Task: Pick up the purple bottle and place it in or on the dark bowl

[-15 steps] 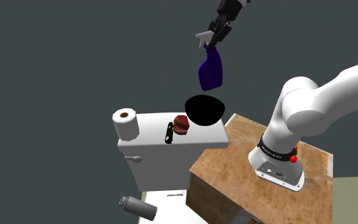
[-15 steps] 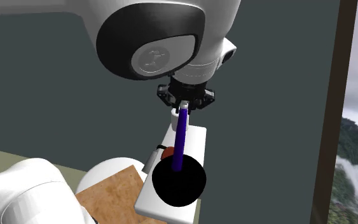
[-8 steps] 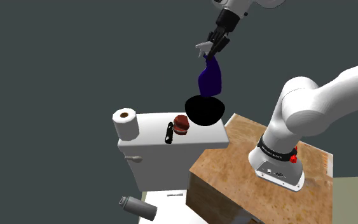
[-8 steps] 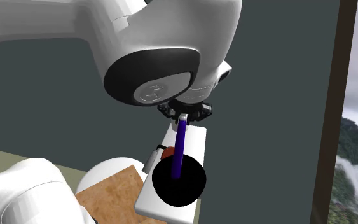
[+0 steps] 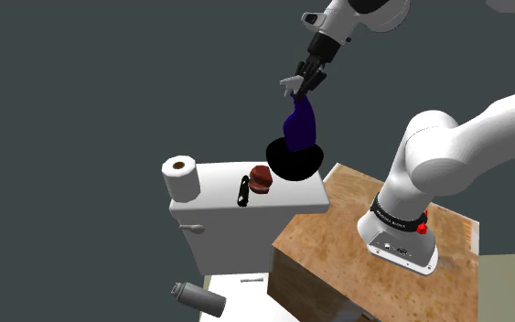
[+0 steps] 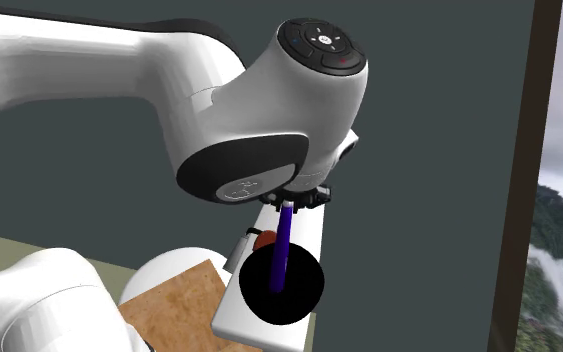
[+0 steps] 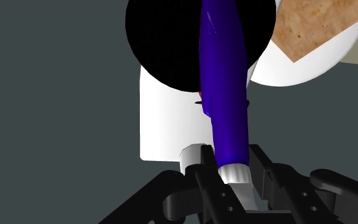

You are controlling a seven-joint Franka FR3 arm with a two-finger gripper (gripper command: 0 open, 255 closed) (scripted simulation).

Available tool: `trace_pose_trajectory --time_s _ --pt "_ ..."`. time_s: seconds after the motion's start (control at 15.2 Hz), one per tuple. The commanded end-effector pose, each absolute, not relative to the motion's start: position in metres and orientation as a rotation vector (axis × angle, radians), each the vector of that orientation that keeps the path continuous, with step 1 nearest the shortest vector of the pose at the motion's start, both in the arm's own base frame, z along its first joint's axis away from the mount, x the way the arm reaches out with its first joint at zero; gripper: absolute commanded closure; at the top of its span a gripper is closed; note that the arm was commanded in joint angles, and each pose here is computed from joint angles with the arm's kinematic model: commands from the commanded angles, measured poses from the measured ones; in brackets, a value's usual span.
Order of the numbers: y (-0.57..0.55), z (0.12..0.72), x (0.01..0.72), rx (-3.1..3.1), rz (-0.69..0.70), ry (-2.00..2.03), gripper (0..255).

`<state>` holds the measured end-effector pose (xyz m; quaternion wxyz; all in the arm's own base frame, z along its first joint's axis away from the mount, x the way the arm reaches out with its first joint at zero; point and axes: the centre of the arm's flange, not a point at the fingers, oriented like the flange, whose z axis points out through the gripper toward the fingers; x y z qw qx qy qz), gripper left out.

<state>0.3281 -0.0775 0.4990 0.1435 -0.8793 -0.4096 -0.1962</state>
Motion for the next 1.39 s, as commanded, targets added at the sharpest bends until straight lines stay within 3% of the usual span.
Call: trace_pose_trajectory --time_s 0.0,0.73,0.79,1.12,1.32 --pt "-0.078 0.489 0.328 -2.536 -0.566 -1.181 255" --pt "-0.078 0.475 0.328 -2.536 -0.566 -1.181 255" --pt "-0.077 0.474 0.328 -2.536 -0.566 -1.181 0" --pt "-0.078 0.475 0.328 -2.536 -0.566 -1.181 0" --pt "-0.094 0.509 0.319 -2.536 -0.566 -1.181 0"
